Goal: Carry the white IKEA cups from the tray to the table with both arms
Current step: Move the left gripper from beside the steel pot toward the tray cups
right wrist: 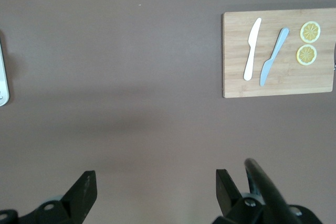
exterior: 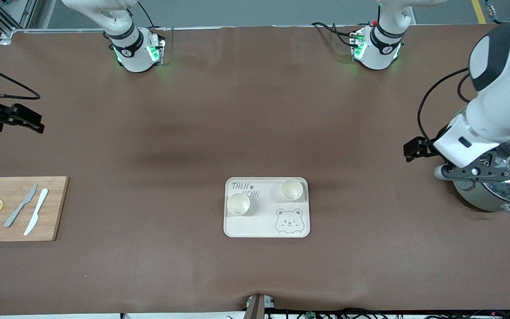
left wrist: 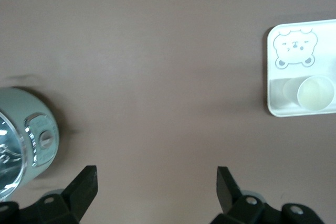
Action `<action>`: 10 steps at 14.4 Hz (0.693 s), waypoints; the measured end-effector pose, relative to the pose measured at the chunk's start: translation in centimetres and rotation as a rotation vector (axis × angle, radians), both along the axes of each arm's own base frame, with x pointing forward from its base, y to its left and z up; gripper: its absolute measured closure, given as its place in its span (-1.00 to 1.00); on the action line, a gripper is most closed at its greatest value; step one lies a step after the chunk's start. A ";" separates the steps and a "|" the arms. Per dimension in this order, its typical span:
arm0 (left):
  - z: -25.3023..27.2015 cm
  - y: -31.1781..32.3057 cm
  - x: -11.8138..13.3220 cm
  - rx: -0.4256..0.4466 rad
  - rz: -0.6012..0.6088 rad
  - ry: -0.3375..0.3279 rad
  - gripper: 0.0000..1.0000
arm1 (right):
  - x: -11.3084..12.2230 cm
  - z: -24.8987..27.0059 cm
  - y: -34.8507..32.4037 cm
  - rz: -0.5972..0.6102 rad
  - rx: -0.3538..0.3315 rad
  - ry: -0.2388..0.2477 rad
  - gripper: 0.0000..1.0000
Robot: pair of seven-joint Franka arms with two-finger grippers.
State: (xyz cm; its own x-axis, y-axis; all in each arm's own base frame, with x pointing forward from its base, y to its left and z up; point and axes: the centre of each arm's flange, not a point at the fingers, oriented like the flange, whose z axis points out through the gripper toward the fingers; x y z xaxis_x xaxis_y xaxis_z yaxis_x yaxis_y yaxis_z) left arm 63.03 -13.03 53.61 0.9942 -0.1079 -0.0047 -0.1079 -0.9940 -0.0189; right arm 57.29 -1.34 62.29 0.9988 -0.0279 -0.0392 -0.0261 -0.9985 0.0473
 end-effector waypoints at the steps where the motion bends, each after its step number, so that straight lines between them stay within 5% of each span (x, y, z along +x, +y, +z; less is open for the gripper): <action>1: -1.0 -0.6 0.5 -0.019 0.003 0.002 -1.00 | -0.2 -0.1 -0.3 0.002 0.000 0.000 -1.00; 5: -6.2 -5.3 2.2 -0.078 0.036 0.006 -1.00 | -0.6 -0.5 -0.3 0.006 0.001 0.006 -1.00; 10: -12.4 -13.8 1.3 -0.081 0.049 0.046 -1.00 | -0.6 -1.0 -0.3 0.007 0.001 0.013 -1.00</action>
State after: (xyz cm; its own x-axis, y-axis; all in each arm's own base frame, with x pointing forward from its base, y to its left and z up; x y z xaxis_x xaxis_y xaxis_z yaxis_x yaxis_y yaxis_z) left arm 64.37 -26.80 41.20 0.9972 -0.0607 -0.0442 -0.0577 -0.9962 0.0653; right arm 56.73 -1.62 61.33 0.9984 -0.0209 -0.0526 -0.0185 -0.9987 0.0465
